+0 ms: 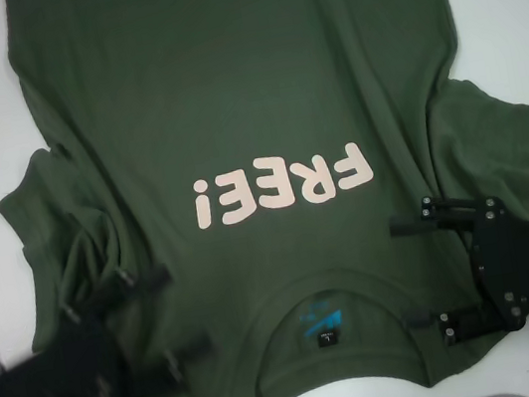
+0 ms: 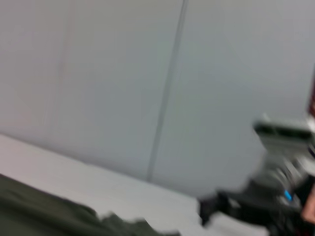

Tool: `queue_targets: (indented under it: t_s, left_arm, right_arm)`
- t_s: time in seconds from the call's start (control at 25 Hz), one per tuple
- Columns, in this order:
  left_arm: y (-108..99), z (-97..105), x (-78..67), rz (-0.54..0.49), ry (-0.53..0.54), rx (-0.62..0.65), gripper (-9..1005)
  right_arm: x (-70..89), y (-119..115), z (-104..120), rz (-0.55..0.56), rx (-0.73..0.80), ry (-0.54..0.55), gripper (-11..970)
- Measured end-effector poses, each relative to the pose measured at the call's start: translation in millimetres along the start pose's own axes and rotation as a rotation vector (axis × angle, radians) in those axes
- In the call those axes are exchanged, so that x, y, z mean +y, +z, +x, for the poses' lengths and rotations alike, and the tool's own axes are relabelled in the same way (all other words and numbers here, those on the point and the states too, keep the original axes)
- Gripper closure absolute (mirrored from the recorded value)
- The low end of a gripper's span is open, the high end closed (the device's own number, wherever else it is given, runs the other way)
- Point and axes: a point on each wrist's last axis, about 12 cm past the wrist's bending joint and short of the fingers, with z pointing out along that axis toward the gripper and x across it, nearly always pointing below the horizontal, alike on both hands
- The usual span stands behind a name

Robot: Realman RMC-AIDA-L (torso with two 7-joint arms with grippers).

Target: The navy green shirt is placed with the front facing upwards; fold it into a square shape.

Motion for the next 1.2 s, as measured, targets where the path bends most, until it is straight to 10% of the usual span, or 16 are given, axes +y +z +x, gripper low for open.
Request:
queue_targets:
  t_s: [0.16, 0.48, 1.2]
  left_arm:
    - [-17.0, -40.8, 31.7, -0.099, -0.160, -0.095, 154]
    - [-58.7, -104.9, 98.2, -0.262, -0.980, 0.141, 159]
    - [-56.8, -89.5, 117.1, -0.496, -1.150, 0.385, 220]
  right_arm:
    - [-0.5, -3.0, -4.2, 0.008, -0.035, 0.006, 33]
    - [-2.3, -7.9, -9.4, 0.012, -0.054, 0.011, 32]
    - [-7.3, -7.5, -12.6, 0.014, -0.052, 0.050, 32]
